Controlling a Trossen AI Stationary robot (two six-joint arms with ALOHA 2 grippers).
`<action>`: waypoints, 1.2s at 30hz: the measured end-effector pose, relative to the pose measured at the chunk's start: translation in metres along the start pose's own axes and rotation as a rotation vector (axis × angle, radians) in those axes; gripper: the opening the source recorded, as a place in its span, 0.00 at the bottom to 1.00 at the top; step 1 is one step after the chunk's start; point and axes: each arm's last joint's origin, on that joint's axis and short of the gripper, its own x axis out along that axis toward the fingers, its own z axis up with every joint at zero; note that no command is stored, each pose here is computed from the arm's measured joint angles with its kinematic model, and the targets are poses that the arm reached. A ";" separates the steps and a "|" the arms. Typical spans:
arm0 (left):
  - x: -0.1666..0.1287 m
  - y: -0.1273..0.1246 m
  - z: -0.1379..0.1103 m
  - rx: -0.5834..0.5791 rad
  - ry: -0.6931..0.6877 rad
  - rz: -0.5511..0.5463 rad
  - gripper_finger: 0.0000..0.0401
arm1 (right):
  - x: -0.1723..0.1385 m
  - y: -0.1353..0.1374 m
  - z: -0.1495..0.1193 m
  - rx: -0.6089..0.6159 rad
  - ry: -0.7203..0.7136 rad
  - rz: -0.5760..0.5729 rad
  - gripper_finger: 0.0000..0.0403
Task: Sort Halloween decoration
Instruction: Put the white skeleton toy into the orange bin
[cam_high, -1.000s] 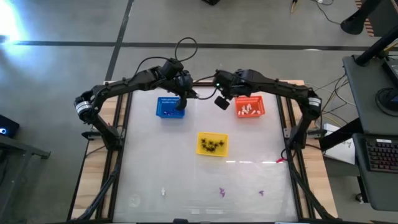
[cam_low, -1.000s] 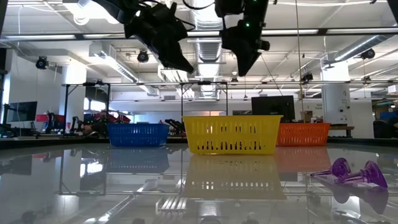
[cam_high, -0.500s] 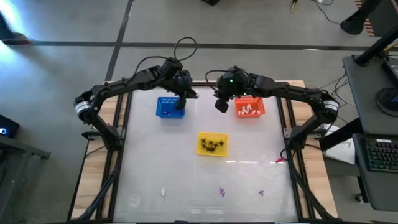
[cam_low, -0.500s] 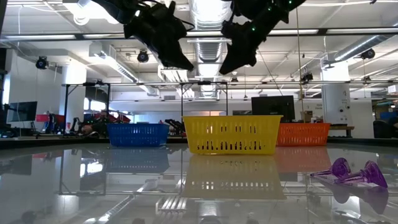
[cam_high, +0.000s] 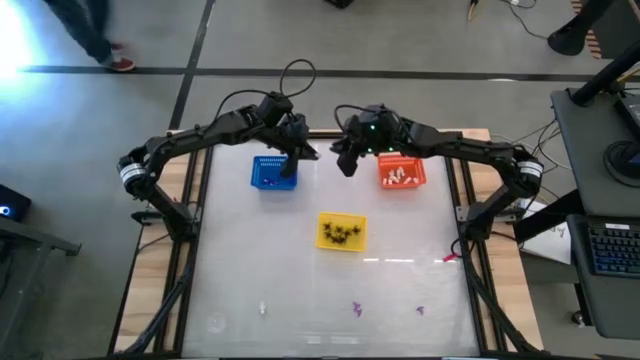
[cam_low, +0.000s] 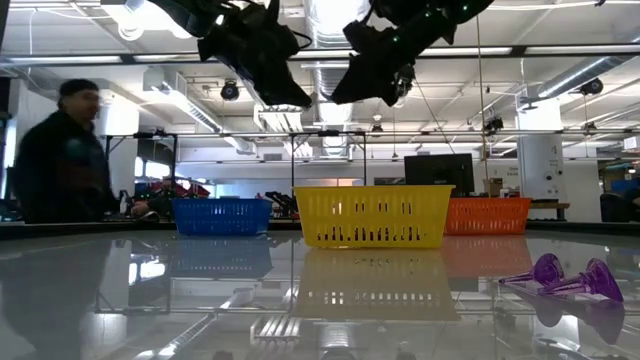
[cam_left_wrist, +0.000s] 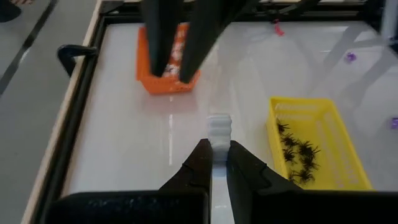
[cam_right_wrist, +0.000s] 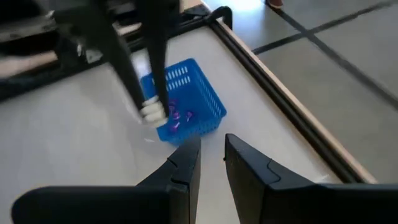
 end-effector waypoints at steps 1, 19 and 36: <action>0.000 0.000 0.000 0.000 -0.005 -0.012 0.00 | 0.000 0.000 0.000 0.019 -0.004 0.000 0.17; -0.001 -0.002 0.001 0.019 -0.025 -0.054 0.00 | 0.003 0.020 0.000 -0.104 -0.011 0.222 0.30; -0.001 -0.003 0.001 0.027 -0.041 -0.090 0.00 | 0.022 0.018 -0.002 -0.064 -0.039 0.222 0.28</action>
